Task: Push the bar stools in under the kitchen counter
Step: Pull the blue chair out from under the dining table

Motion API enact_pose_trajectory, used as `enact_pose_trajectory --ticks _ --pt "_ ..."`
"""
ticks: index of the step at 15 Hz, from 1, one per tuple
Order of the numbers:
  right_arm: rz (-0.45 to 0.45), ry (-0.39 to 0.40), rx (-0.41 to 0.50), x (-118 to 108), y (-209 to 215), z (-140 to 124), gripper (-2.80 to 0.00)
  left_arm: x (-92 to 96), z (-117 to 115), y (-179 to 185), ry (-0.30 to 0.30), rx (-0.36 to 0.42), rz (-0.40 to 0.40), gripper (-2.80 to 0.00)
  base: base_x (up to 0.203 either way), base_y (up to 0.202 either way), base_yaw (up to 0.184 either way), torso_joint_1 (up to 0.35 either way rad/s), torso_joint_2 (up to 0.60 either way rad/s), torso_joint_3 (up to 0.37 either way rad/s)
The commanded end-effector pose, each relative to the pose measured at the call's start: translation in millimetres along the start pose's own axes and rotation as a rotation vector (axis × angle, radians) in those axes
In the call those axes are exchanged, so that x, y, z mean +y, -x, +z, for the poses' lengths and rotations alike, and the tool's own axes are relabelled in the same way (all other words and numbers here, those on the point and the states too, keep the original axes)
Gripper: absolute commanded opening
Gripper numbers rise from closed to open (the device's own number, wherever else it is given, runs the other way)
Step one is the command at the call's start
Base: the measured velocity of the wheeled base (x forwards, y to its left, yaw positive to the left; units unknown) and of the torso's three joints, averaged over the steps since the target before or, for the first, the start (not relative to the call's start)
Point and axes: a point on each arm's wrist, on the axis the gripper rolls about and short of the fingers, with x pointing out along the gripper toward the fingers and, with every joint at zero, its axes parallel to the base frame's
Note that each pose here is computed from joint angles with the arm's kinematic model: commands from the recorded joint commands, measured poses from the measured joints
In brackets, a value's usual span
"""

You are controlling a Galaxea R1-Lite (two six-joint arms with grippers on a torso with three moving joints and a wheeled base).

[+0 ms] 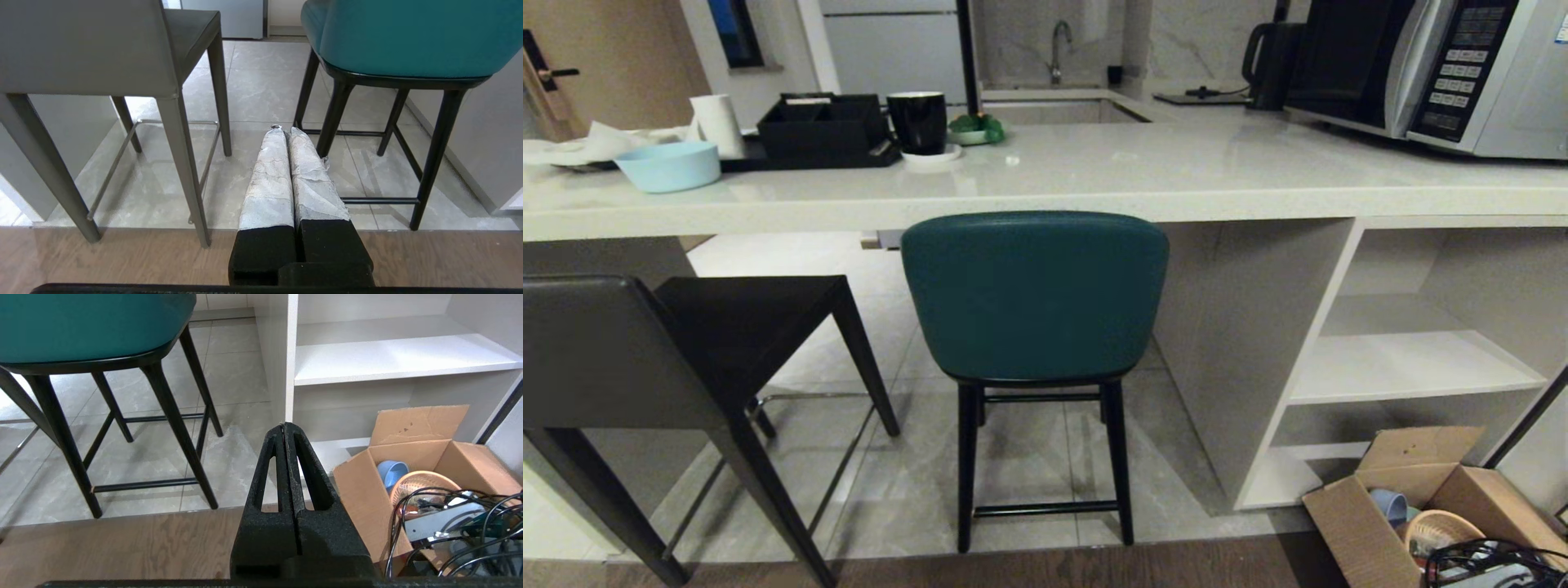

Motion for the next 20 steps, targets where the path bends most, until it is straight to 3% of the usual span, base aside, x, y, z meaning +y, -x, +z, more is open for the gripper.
enact_pose_trajectory --ticks 1,10,20 --pt "0.000 0.000 0.000 0.0 0.0 0.0 -2.80 0.1 -5.1 -1.2 0.001 0.018 0.002 -2.80 0.000 0.000 0.000 0.000 0.00 0.000" --pt "-0.002 -0.003 0.001 0.0 -0.1 0.0 -2.80 0.0 -5.1 -1.2 0.001 0.018 0.000 -2.80 0.007 0.000 0.000 -0.001 0.00 0.001" --pt "-0.002 -0.003 0.000 0.0 0.0 0.0 -2.80 0.0 -5.1 -1.2 0.001 0.018 0.001 -2.80 0.188 0.000 0.002 0.004 0.00 0.003"
